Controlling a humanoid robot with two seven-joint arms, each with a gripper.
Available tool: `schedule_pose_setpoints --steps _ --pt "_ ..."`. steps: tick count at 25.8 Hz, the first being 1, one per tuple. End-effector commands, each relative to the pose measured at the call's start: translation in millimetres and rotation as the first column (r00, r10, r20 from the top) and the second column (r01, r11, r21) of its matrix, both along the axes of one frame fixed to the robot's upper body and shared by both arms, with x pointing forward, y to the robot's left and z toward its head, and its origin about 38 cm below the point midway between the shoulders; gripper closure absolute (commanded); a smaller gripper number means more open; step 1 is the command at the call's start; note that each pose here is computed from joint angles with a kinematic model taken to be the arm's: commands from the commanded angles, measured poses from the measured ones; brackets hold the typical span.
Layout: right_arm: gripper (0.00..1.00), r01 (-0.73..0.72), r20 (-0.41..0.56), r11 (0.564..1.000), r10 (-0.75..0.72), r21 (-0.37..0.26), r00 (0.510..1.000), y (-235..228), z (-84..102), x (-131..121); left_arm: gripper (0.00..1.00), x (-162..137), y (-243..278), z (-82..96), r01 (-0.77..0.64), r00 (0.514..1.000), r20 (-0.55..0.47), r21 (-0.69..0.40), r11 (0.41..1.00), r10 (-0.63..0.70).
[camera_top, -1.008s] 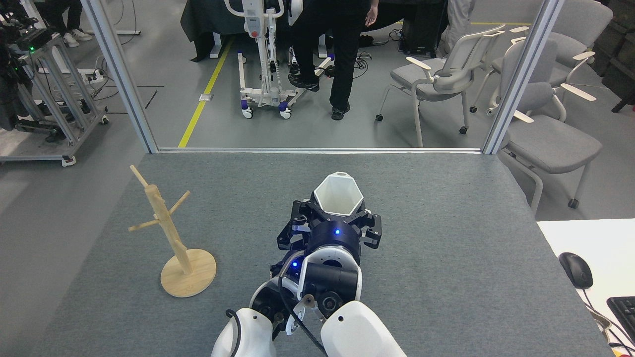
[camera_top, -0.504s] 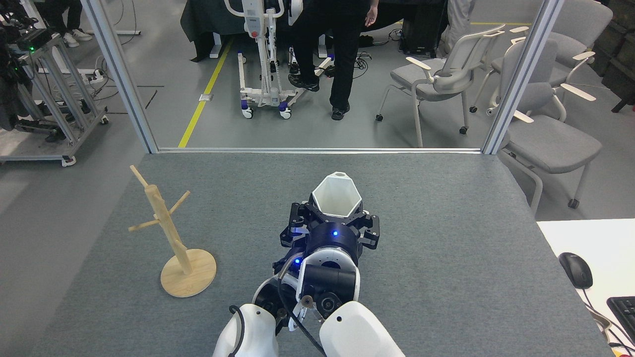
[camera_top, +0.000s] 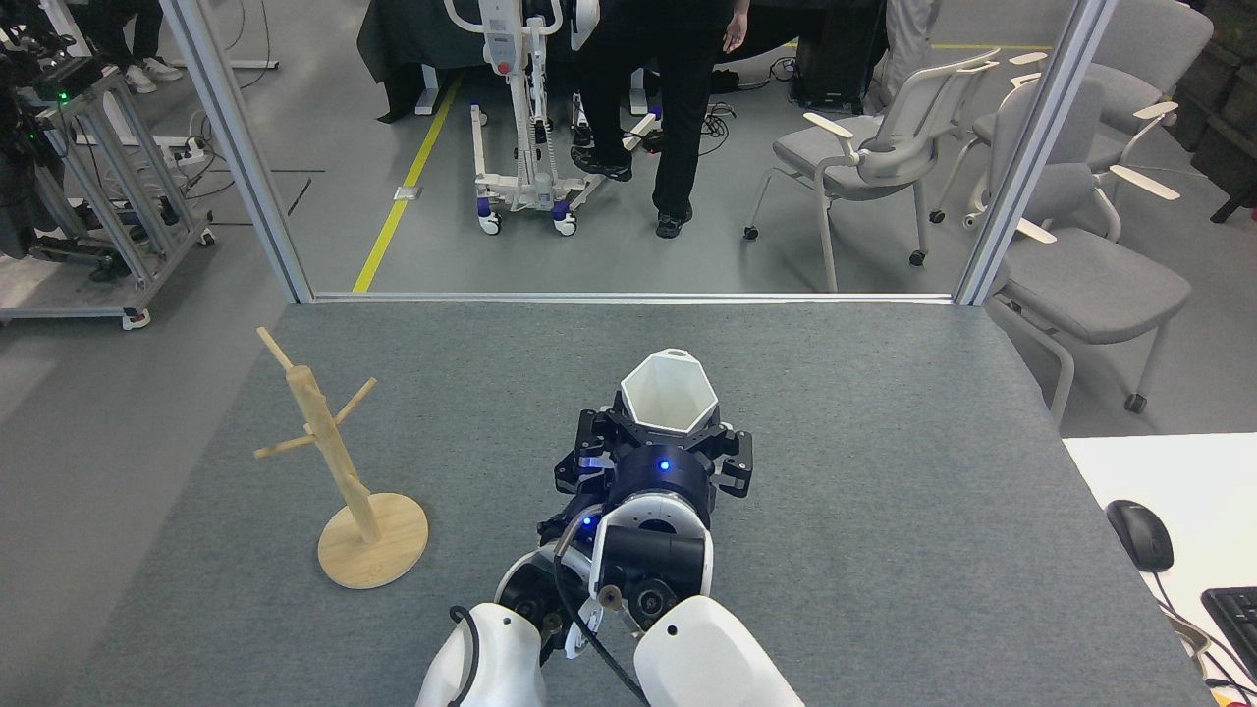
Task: Hang cup on storage rack
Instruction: 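Bring the left gripper to the cup and grasp it from the right gripper, then release the cup from the right gripper and withdraw the right arm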
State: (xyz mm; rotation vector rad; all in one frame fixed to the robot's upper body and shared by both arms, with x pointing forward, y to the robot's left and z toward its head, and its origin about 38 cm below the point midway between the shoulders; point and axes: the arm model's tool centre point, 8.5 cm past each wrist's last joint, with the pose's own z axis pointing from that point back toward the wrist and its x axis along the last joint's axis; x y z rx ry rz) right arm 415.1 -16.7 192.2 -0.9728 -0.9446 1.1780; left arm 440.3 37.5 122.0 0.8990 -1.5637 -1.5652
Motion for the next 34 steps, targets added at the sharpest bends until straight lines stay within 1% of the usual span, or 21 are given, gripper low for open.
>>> schedule_pose_setpoints --steps 1,3,6,8,10,13,15,16,17,20,23,27,31,32,34 --pt "0.01 0.003 0.016 1.0 -0.003 0.009 1.0 1 3.1 -2 1.0 -2 -2 7.4 0.02 0.998 0.056 -0.028 0.999 -0.019" --pt "0.01 -0.04 0.04 0.999 0.039 0.013 0.998 9 8.3 -13 1.0 -2 -2 7.4 0.022 0.998 0.056 -0.028 0.999 -0.02" --pt "0.01 -0.089 0.066 0.995 0.085 0.049 0.994 13 11.2 -38 1.0 -2 -2 8.1 0.024 0.998 0.057 -0.028 0.999 -0.022" --pt "0.01 -0.11 0.089 0.991 0.104 0.071 0.991 15 15.4 -49 1.0 -2 -2 7.4 0.022 0.998 0.056 -0.028 0.999 -0.02" --pt "0.01 -0.152 0.135 0.987 0.143 0.06 0.98 23 21.6 -56 1.0 -2 -2 7.4 0.022 0.998 0.056 -0.028 0.999 -0.02" --pt "0.01 -0.155 0.25 0.987 0.139 0.044 0.958 26 38.0 -54 1.0 -2 -2 7.6 0.022 0.998 0.057 -0.029 0.999 -0.02" --pt "0.01 -0.148 0.385 0.988 0.122 0.04 0.915 28 61.9 -50 1.0 -2 -2 6.9 0.022 0.998 0.056 -0.029 0.999 -0.02" --pt "0.01 -0.142 0.443 0.989 0.111 0.036 0.89 28 72.0 -49 1.0 -3 -3 7.3 0.024 0.998 0.057 -0.029 0.999 -0.022" --pt "0.01 -0.134 0.482 0.99 0.102 0.032 0.87 26 78.3 -47 1.0 -4 -3 6.5 0.024 0.998 0.055 -0.03 0.999 -0.022" --pt "0.01 -0.09 0.553 0.996 0.061 0.026 0.831 14 92.4 -36 1.0 -4 -3 5.9 0.025 0.998 0.054 -0.03 0.999 -0.023" --pt "0.01 -0.012 0.576 0.999 -0.019 0.05 0.817 -13 100.4 -19 1.0 -4 -3 6.5 0.025 0.998 0.055 -0.03 0.999 -0.023" --pt "0.01 0.114 0.596 0.993 -0.108 0.028 0.796 -61 100.7 6 1.0 -4 -2 4.9 0.032 0.998 0.061 -0.024 0.999 -0.03" --pt "0.01 0.202 0.562 0.979 -0.181 0.025 0.807 -109 87.9 27 1.0 -5 -2 3.8 0.032 0.997 0.065 -0.014 0.999 -0.031" --pt "0.01 0.214 0.549 0.977 -0.186 0.014 0.815 -121 82.9 31 1.0 -6 -2 4.7 0.032 0.997 0.07 -0.012 0.999 -0.031" --pt "0.01 0.237 0.547 0.971 -0.18 -0.034 0.817 -144 74.8 37 1.0 -9 0 7.4 0.027 0.995 0.092 0.004 1.0 -0.027"
